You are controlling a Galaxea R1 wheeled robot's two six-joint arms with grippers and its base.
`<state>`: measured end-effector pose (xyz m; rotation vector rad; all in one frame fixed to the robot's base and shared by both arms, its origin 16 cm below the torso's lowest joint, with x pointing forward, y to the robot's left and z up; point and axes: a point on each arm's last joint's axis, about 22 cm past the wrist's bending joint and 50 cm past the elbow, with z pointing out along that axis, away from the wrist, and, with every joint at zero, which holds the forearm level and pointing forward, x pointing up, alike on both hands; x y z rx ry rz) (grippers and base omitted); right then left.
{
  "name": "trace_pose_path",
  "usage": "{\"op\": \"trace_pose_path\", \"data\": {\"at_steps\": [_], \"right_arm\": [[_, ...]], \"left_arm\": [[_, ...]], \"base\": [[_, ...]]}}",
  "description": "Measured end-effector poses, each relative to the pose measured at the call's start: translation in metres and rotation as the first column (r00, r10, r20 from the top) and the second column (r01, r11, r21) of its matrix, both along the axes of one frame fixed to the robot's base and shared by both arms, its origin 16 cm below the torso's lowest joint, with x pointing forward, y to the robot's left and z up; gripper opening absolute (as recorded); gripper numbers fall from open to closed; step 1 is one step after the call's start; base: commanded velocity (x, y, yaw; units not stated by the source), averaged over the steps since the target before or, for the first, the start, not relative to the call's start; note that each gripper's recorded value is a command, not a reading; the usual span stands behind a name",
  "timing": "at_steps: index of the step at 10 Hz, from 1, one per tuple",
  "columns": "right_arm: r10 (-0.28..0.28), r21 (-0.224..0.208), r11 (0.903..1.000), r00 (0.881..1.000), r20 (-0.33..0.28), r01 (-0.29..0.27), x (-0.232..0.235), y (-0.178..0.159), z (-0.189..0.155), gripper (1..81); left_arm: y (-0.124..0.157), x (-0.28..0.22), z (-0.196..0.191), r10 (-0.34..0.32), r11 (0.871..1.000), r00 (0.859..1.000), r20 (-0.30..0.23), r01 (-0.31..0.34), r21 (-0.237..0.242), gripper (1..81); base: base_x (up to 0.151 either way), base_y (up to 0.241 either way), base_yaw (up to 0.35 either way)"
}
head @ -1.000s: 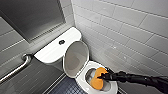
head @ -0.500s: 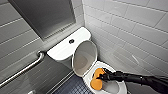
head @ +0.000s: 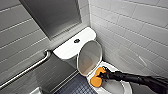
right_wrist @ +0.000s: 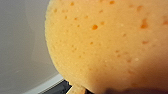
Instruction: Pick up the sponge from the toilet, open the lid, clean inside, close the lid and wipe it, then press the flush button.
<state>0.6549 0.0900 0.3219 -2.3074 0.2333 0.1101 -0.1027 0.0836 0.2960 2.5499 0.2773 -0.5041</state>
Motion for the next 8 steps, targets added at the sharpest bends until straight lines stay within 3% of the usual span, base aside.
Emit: {"op": "trace_pose_path", "data": {"at_steps": [1,4,8], "right_arm": [[-0.019,-0.015,0.9997,1.0,-0.01,0.019,0.003,0.005,-0.007,1.0],[-0.033,0.013,0.9994,0.999,-0.035,0.033,-0.019,0.051,-0.016,1.0],[-0.032,0.036,0.9988,0.999,-0.026,0.033,-0.031,0.046,-0.02,1.0]], "left_arm": [[0.0,0.0,0.0,0.0,1.0,1.0,0.0,0.0,0.0,81.1],[0.002,-0.001,0.0,-0.001,1.0,1.0,-0.001,0.001,0.002,81.1],[0.001,-0.001,0.0,-0.001,1.0,1.0,0.0,0.001,0.001,81.1]], "base": [[0.0,0.0,0.0],[0.0,0.0,0.0],[0.0,0.0,0.0]]}}
